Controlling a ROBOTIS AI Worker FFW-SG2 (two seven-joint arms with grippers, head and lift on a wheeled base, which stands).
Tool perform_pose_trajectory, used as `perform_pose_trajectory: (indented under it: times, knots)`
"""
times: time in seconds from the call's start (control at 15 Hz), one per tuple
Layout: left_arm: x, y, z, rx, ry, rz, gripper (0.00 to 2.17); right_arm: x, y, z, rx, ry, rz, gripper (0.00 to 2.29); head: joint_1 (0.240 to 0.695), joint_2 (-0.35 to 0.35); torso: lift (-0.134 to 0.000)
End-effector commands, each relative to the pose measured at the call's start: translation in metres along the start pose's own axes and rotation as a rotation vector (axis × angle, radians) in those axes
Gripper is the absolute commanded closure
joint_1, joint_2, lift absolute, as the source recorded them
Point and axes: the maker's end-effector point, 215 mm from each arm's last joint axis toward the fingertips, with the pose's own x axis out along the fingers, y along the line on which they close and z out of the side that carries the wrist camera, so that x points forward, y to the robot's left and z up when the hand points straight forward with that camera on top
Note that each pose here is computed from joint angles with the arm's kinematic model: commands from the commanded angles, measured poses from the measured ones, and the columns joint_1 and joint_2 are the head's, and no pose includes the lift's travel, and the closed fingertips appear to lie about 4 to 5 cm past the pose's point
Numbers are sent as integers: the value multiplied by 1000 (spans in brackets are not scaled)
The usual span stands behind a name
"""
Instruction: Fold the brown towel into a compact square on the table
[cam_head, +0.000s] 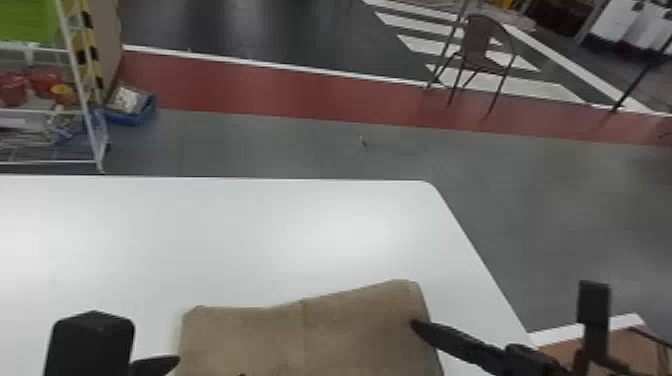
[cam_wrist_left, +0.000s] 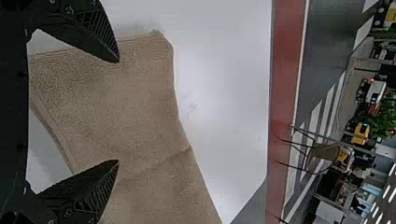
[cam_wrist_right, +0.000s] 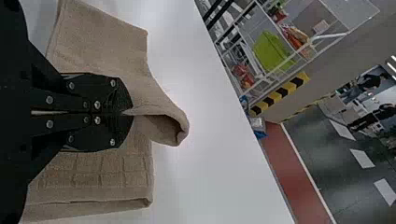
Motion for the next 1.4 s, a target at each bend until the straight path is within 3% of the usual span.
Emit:
perform_pose_trajectory:
  times: [0.0, 0.2, 0.47, 0.53, 0.67, 0.8, 0.87, 1.13, 1.33]
  knots:
    - [1, 2, -2, 6, 6, 9, 134, 7, -16, -3, 18, 5, -27, 1359, 695, -350, -123]
    - [2, 5, -1, 7, 3, 13, 134, 13, -31, -18, 54, 33, -43, 1183, 695, -350, -123]
    - [7, 6, -4, 8, 13, 12, 134, 14, -52, -26, 64, 49, -96, 1177, 695, -350, -123]
    - [8, 5, -3, 9, 10, 10, 134, 16, -55, -26, 66, 49, -104, 934, 695, -350, -123]
    - [8, 6, -1, 10, 3, 12, 134, 17, -62, -20, 55, 39, -125, 822, 695, -350, -123]
    - [7, 6, 0, 12, 2, 13, 134, 17, -63, -19, 56, 43, -131, 255, 695, -350, -123]
    - [7, 7, 0, 12, 2, 16, 134, 17, -66, -21, 57, 45, -142, 164, 695, -350, -123]
    - [8, 7, 0, 12, -3, 18, 134, -4, -86, -6, 35, -14, -194, 107, 695, -350, -123]
    - [11, 5, 12, 23, -51, 18, 134, -8, -89, 0, 29, -33, -195, 110, 695, -350, -123]
